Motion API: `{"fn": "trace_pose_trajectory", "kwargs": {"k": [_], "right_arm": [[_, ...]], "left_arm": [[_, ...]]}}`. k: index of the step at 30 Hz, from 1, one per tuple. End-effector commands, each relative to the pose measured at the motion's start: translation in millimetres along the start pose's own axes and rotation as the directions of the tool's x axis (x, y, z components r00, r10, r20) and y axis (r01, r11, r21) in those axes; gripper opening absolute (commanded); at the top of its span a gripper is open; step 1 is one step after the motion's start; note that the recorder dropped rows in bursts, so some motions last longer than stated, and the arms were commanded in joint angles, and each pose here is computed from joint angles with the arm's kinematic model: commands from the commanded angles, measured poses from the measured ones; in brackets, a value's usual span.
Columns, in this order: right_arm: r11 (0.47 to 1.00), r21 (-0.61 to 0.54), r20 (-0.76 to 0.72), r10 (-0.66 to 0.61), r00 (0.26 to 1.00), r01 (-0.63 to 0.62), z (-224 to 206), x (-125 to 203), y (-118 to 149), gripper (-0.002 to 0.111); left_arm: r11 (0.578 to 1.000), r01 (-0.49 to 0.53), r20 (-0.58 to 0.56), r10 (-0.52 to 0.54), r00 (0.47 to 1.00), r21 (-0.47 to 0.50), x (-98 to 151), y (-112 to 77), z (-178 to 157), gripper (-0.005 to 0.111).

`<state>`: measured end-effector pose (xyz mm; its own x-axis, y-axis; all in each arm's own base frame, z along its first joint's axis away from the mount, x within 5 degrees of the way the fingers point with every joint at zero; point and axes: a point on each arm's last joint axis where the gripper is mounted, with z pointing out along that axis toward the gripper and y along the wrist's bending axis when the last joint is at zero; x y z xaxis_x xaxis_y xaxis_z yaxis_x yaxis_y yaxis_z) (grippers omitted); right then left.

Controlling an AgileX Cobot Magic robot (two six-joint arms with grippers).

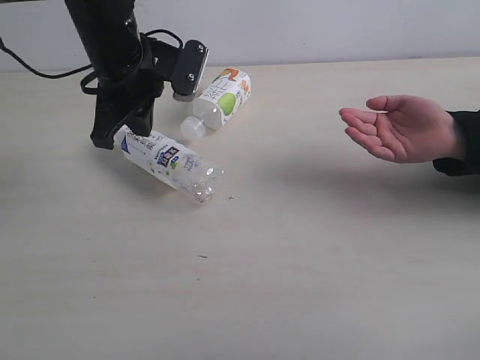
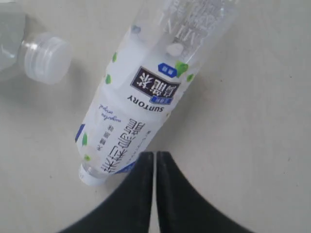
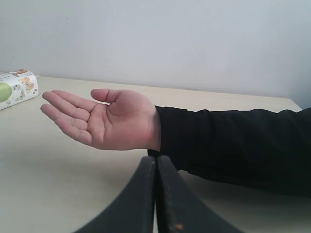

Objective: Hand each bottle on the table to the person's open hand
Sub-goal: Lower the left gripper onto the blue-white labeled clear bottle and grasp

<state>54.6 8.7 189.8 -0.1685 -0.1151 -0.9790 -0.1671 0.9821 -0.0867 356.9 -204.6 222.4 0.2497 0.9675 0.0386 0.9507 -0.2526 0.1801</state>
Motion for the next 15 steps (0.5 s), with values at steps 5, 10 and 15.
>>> {"fn": "trace_pose_trajectory", "kwargs": {"k": [5,10,15], "right_arm": [[1.000,0.003,0.005,-0.002,1.000,0.002,-0.1,0.9,0.0,0.001],[1.000,0.003,0.005,-0.002,1.000,0.002,-0.1,0.9,0.0,0.001],[1.000,0.003,0.005,-0.002,1.000,0.002,-0.1,0.9,0.0,0.001]], "left_arm": [[0.983,-0.139,0.042,0.145,0.989,-0.120,-14.6,12.7,12.0,0.075],[0.981,-0.170,0.043,0.175,0.984,-0.094,-16.3,12.4,22.7,0.076],[0.981,-0.187,0.044,0.189,0.981,-0.052,-15.7,8.5,22.7,0.076]]}}
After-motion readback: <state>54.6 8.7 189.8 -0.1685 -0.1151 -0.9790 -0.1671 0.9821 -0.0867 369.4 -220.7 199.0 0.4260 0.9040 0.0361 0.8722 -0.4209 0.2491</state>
